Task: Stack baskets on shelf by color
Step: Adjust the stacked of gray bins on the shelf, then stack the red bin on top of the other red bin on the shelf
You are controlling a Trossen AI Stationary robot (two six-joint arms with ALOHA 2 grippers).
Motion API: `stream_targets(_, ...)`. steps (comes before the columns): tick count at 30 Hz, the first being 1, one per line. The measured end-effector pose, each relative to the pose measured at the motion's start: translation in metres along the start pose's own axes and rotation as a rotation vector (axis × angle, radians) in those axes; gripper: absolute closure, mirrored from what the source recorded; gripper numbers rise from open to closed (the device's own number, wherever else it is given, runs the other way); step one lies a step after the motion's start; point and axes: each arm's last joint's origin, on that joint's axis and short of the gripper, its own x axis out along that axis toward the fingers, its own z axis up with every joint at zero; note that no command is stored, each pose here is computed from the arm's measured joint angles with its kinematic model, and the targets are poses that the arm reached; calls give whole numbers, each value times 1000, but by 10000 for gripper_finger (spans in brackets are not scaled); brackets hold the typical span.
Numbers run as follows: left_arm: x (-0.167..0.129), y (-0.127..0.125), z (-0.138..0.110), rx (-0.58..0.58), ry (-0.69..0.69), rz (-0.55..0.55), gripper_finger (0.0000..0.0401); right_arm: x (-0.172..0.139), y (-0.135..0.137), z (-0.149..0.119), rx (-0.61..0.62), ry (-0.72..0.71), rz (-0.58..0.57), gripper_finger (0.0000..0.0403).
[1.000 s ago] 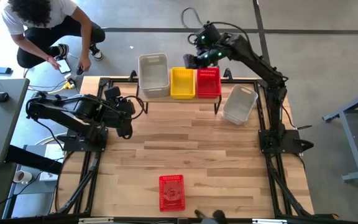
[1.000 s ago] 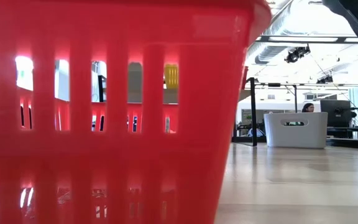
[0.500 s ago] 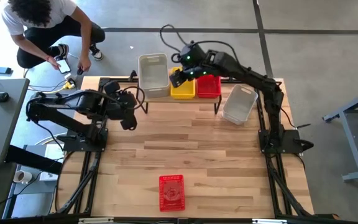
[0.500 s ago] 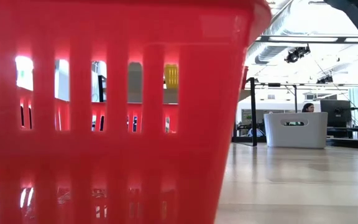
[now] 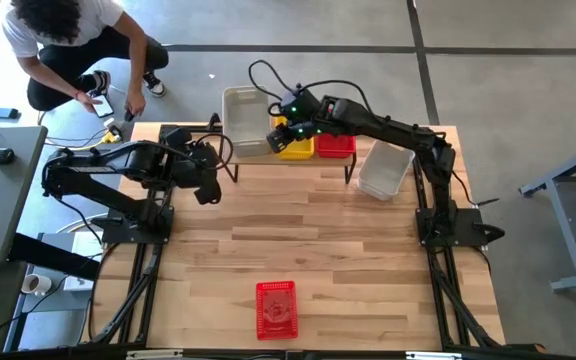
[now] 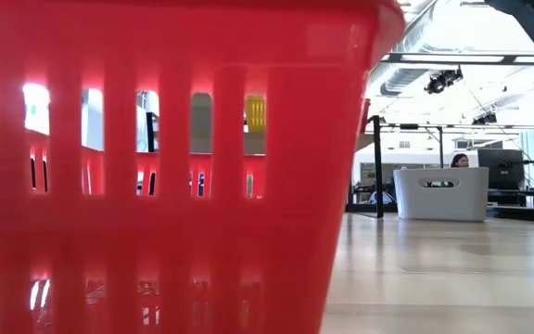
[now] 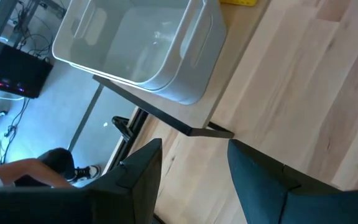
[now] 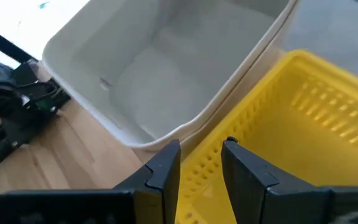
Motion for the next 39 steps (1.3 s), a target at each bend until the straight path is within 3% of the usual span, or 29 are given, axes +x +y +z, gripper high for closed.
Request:
stream_targets(10, 0, 0, 0, 1, 0, 0, 229, 9, -2, -1, 6, -8, -34, 300)
stream_targets(24, 0, 0, 0, 1, 0, 1, 229, 15, 5, -4, -26, 3, 18, 300)
stream_targets(31, 0, -1, -1, -24, 19, -52, 229, -4, 11, -5, -36, 67, -7, 300)
stream_targets(39, -3, -6, -6, -48, 76, -137, 229, -32, 49, -19, -155, 146, 42, 300)
